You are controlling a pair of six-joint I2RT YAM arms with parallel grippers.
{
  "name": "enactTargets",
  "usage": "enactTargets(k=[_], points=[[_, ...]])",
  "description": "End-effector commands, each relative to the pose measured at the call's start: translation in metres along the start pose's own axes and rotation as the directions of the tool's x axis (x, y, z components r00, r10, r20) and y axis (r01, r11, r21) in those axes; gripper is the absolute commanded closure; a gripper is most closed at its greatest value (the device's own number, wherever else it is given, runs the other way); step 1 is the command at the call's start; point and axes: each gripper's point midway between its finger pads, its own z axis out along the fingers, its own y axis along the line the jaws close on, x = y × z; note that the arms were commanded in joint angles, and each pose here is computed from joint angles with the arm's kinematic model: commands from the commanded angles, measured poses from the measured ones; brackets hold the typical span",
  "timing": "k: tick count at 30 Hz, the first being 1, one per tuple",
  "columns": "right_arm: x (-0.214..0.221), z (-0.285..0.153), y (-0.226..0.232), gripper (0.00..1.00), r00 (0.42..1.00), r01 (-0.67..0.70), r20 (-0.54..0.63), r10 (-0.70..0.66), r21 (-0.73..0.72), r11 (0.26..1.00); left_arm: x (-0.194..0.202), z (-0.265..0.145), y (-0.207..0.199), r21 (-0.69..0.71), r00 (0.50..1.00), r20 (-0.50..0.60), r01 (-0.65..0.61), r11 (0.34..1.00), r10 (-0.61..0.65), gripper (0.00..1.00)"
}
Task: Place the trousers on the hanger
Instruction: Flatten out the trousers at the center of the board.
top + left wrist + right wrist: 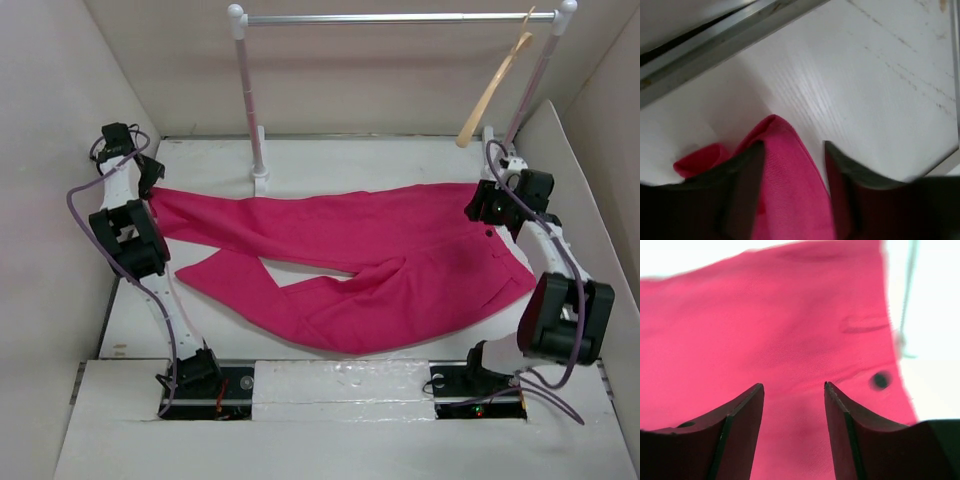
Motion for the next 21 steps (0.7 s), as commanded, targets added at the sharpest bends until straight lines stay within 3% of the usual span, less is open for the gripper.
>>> enactTargets(k=[1, 4, 9, 10, 15, 18, 21], points=[[-0.054, 0.018, -0.038, 0.41, 0.992, 0.009, 0.128, -0.019, 0.076, 0.997, -0.016, -0.041, -0.048, 0.192, 0.997, 0.067, -0.047, 0.980, 0.035, 0.44], [-0.051, 0.047, -0.061, 0.39, 0.997, 0.001, 0.071, -0.006, 0.069, 0.998, -0.011, -0.061, -0.050, 0.238, 0.994, 0.102, -0.071, 0.969, 0.047, 0.32], [-0.053, 0.086, -0.069, 0.39, 0.999, 0.020, 0.033, -0.020, 0.003, 1.000, 0.042, -0.115, -0.049, 0.361, 0.990, 0.108, -0.120, 0.925, 0.086, 0.33], [-0.052, 0.097, -0.073, 0.39, 1.000, 0.014, 0.019, -0.014, -0.003, 1.000, 0.059, -0.128, -0.064, 0.412, 0.984, 0.133, -0.164, 0.896, 0.119, 0.34], [-0.038, 0.115, -0.080, 0.37, 0.999, 0.017, -0.052, -0.015, 0.030, 0.999, 0.136, -0.166, -0.059, 0.441, 0.948, 0.163, -0.319, 0.839, 0.274, 0.35], [-0.026, 0.118, -0.085, 0.35, 0.996, 0.008, -0.093, -0.001, 0.072, 0.997, 0.157, -0.181, -0.044, 0.450, 0.936, 0.173, -0.351, 0.821, 0.305, 0.35], [-0.014, 0.120, -0.087, 0.32, 0.991, 0.006, -0.134, 0.008, 0.106, 0.994, 0.151, -0.190, -0.023, 0.402, 0.927, 0.224, -0.368, 0.838, 0.300, 0.35]])
